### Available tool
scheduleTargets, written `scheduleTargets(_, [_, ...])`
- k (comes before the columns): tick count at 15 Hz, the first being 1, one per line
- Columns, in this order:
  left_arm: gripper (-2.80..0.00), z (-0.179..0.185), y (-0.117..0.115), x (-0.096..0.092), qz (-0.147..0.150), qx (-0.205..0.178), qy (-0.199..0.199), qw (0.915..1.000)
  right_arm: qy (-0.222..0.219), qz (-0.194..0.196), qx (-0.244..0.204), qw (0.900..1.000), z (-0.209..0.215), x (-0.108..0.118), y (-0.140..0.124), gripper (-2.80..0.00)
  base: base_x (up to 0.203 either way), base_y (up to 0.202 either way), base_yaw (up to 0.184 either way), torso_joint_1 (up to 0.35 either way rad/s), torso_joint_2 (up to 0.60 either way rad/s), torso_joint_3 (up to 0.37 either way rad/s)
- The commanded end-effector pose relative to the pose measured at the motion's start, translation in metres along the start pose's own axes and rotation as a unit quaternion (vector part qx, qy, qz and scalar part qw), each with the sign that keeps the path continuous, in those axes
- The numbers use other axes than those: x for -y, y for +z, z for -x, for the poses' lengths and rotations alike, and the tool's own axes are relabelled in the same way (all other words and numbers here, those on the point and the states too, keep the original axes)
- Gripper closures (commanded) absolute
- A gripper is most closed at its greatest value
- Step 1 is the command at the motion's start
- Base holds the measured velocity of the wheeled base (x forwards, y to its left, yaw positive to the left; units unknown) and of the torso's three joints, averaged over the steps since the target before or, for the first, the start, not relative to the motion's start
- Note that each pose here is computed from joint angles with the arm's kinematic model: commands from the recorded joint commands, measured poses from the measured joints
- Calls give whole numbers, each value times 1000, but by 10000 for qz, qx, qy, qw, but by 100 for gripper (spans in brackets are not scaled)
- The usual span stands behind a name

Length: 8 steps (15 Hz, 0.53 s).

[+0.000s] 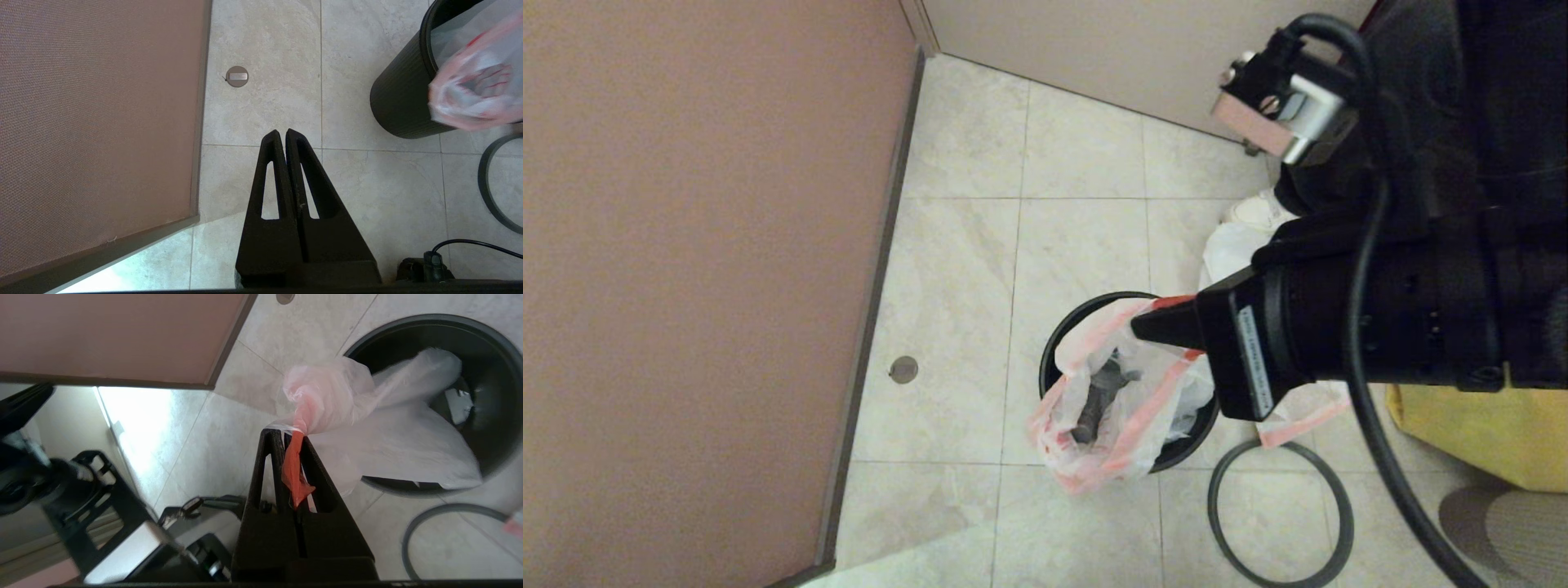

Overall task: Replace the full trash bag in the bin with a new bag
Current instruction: Place the trash bag on the floor

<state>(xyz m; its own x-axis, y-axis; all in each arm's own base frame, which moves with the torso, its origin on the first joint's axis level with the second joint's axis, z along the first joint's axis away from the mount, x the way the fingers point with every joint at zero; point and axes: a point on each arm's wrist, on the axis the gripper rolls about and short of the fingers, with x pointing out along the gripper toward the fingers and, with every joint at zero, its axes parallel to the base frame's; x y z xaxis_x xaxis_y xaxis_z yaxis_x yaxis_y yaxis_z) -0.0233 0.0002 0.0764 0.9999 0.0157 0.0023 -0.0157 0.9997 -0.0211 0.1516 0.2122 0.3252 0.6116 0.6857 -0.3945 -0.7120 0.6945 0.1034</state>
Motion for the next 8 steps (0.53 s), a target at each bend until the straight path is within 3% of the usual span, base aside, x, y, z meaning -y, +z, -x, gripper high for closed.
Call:
scheduleTargets(1, [0,0,0,0,2,-4,6,10000,57,-32,235,9997,39,2,3,0,0,0,0,0,0,0])
scheduleTargets(6, [0,0,0,0,2,-4,6,10000,137,-213,727,9970,90,7,10,0,0,0,0,0,0,0])
scheduleTargets(8, [0,0,0,0,2,-11,6,10000,-100,-288,1119,9932,109,9,19,0,0,0,0,0,0,0])
